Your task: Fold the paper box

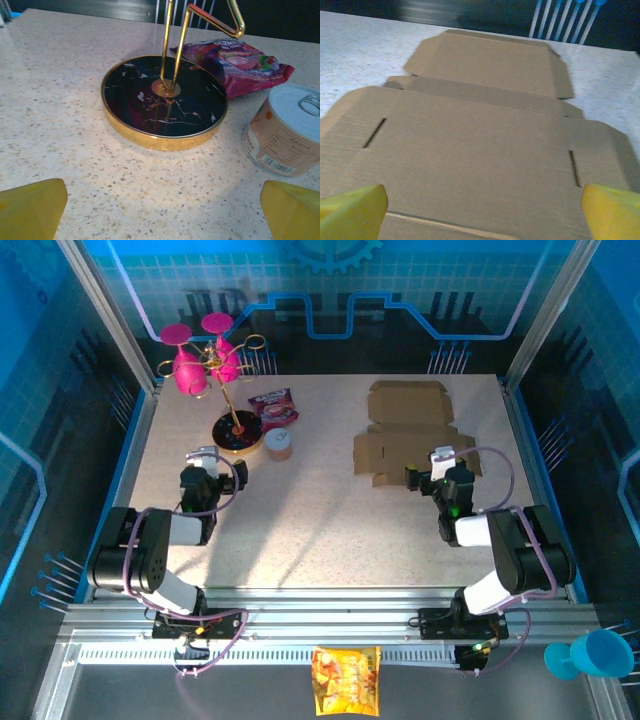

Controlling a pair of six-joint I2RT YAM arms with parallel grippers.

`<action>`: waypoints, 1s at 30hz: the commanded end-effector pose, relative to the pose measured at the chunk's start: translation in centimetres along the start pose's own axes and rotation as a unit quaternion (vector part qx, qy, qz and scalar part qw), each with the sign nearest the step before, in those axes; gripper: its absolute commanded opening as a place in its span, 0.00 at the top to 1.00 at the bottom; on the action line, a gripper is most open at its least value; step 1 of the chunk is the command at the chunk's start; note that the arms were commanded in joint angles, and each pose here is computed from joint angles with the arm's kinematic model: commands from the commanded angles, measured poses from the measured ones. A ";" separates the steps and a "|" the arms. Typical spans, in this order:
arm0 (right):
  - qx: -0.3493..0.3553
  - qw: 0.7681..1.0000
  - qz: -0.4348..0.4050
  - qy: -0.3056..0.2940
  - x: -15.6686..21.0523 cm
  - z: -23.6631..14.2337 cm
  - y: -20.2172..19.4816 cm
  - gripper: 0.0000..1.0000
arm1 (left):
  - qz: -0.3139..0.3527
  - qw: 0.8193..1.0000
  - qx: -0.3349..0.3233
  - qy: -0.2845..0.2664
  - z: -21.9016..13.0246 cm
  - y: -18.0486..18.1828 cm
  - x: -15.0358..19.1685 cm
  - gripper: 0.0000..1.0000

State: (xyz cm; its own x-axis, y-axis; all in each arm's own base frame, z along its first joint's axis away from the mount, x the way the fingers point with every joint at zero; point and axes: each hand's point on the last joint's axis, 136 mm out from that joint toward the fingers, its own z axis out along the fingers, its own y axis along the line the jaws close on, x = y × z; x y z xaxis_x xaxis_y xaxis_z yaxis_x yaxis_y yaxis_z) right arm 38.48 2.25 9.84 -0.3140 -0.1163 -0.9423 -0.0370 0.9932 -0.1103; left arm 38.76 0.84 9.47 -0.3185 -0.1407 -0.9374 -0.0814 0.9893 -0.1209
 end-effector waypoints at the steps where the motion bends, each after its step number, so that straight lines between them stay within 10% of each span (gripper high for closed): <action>1: 0.086 0.994 0.002 -0.074 -5.0 -3.5 -1.9 0.00 | 0.011 0.997 -0.050 -0.063 -2.7 0.7 -3.2 0.00; 5: 0.112 0.988 0.084 -0.071 -14.9 -8.2 -2.8 0.00 | -0.005 0.983 -0.130 -0.132 -7.3 0.6 -10.0 0.01; 7: 0.017 0.983 0.183 -0.007 -17.7 -9.5 -1.7 0.00 | -0.122 0.973 -0.183 -0.070 -8.8 2.0 -11.5 0.01; 11: -0.035 0.915 0.393 0.088 -15.8 -9.9 -1.6 0.00 | -0.333 0.936 -0.105 0.047 -8.6 0.5 -12.3 0.01; 13: 0.024 0.893 0.420 0.158 -12.6 -10.9 -2.5 0.22 | -0.397 0.911 -0.052 0.099 -7.5 -1.8 -11.8 0.01; 22: -0.043 0.789 0.571 0.221 -2.3 -8.2 2.1 0.32 | -0.380 0.876 0.146 0.259 -9.7 -16.7 -5.5 0.25; 30: -0.044 0.727 0.663 0.172 2.8 -3.5 1.7 0.36 | -0.372 0.858 0.204 0.291 -11.6 -20.6 -3.1 0.29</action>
State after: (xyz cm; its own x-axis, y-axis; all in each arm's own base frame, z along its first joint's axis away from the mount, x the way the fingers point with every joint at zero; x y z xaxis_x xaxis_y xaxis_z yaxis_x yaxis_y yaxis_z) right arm 30.56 4.03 5.67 -0.4355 0.8945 -0.1010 0.5808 0.3649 0.7276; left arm 30.39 -18.47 16.87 -0.7447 -0.6152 -0.2589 -0.2132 0.5868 -0.7811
